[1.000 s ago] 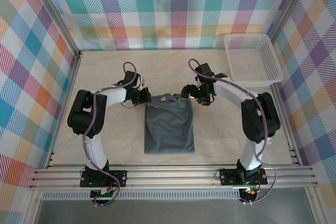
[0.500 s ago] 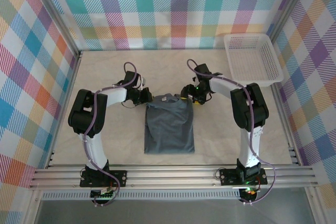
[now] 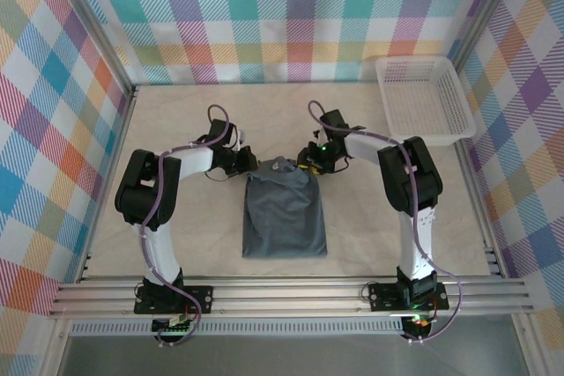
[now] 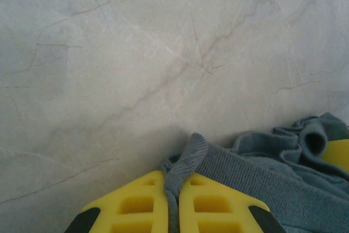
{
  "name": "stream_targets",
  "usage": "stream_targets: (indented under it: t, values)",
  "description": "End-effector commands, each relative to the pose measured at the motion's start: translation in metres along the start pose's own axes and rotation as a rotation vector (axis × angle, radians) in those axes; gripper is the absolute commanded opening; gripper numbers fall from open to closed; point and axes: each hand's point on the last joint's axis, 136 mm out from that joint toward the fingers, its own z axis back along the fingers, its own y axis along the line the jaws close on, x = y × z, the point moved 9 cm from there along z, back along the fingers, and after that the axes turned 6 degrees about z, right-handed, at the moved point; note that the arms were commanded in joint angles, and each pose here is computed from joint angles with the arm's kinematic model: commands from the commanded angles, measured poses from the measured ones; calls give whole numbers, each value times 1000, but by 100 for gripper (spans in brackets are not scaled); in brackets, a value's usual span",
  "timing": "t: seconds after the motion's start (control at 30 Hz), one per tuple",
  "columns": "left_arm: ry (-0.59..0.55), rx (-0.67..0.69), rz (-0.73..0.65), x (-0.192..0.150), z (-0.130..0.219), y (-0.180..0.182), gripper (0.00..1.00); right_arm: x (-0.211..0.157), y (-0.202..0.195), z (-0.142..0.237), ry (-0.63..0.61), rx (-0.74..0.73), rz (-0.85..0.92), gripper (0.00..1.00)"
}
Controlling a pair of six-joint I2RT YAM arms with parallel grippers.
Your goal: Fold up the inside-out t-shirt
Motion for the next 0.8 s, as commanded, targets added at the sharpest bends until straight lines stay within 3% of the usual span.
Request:
stream_targets:
  t: [0.0, 0.13, 0.2, 0.33, 0.43, 0.6, 0.77]
  values:
    - [27, -20, 5, -7, -5, -1, 0, -23, 9, -29, 105, 84, 30, 32]
    - [25, 11, 16, -8, -5, 4, 0, -23, 11, -25, 102, 74, 26, 15]
    - [23, 13, 39, -8, -5, 5, 0, -22, 15, -17, 77, 68, 31, 2]
    - [-6, -115, 92, 4, 8, -10, 0, -12, 35, 6, 27, 111, 67, 0]
    - [-79, -221, 92, 29, 46, -38, 0, 3, 66, 41, -36, 159, 135, 0]
    - [-262, -396, 9, 65, 151, -93, 0, 32, 131, 141, -252, 301, 303, 0]
    - [-395, -508, -103, 49, 218, -122, 0, 24, 162, 203, -409, 404, 485, 0]
